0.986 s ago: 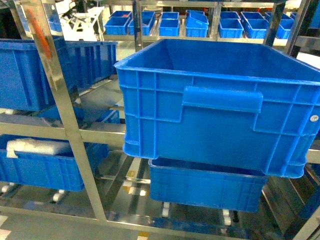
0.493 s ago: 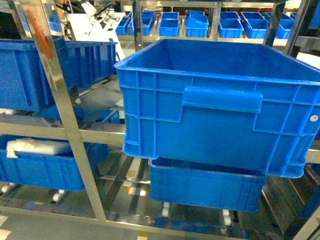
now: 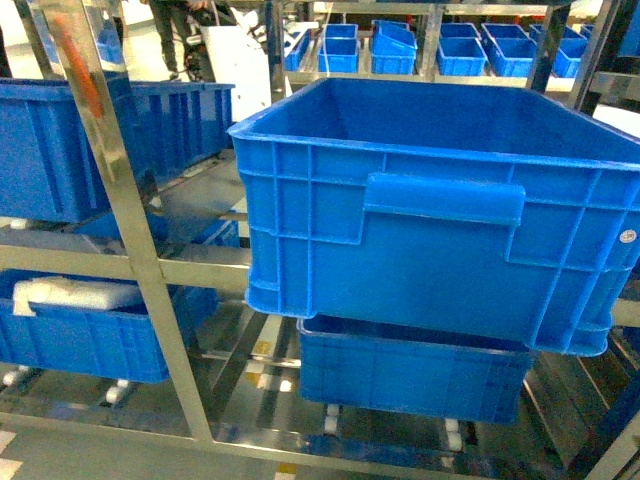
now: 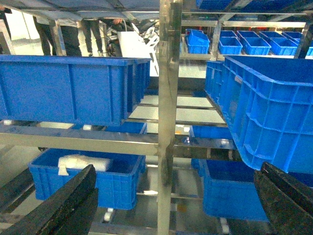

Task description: Pick red block from blue box to shelf

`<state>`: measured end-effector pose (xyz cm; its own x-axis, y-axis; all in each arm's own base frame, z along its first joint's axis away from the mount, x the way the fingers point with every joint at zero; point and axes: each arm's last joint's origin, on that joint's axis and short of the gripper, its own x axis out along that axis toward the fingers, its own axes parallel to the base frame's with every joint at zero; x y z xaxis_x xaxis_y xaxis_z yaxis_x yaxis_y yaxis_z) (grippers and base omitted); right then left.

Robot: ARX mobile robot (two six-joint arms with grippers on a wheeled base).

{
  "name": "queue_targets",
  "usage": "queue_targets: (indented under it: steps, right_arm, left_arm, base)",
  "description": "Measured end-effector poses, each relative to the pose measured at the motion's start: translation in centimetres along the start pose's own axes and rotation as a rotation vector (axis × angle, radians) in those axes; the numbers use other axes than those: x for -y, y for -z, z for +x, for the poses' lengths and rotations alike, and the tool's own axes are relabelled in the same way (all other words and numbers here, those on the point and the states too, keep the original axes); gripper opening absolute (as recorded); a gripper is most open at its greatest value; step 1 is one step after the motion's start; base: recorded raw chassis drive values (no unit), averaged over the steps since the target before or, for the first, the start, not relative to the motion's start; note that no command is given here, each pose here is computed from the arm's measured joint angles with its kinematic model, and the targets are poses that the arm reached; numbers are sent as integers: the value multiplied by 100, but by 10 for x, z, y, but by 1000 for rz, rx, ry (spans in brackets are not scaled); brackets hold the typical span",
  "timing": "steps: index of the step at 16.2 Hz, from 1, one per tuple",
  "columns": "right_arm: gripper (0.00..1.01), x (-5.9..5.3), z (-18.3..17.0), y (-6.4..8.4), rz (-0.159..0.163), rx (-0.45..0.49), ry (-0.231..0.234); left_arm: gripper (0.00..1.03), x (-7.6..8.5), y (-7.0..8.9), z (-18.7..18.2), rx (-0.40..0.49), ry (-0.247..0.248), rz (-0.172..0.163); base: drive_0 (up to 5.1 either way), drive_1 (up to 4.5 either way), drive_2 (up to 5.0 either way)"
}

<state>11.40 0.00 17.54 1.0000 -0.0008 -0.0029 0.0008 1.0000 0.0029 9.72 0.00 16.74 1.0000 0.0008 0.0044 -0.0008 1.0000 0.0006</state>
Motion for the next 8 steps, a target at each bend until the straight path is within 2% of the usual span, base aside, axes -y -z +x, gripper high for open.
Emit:
queue_targets:
  steps: [1,8]
  right_arm:
    - [100,0,0,0,0,0,0]
    - [98,0,0,0,0,0,0]
  left_arm:
    - [98,0,0,0,0,0,0]
    - [98,0,0,0,0,0,0]
  base:
    - [0,0,0]
    - [0,0,0]
